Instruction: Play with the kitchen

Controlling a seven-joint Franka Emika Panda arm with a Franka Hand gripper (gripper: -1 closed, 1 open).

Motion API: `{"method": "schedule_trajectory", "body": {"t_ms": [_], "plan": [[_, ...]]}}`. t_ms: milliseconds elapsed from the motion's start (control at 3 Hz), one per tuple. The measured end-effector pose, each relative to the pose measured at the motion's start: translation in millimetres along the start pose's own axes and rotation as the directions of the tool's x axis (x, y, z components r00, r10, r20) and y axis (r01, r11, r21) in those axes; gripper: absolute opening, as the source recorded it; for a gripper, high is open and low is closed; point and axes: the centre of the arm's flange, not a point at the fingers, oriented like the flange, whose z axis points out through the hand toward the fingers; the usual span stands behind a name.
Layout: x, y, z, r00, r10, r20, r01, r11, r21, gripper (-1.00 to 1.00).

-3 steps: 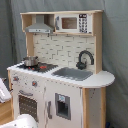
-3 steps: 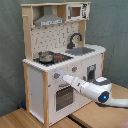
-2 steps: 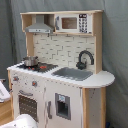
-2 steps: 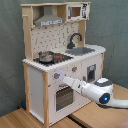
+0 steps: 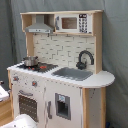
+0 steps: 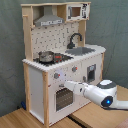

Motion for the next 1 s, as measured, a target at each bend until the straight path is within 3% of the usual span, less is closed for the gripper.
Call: {"method": "schedule_trajectory", "body": {"t_ms": [333, 667, 1000], "plan": [[-3.5, -2.7, -11.2, 0.993, -0.113, 0.016, 0.113, 0.994, -0.009, 1.00], [-5.5, -5.5, -24.4, 0.975, -0.224, 0.010, 0.224, 0.974, -0.021, 1.00], [-5.8, -9.6, -37.6, 0.947, -0.322, -0.003, 0.321, 0.946, -0.031, 1.00]]}}
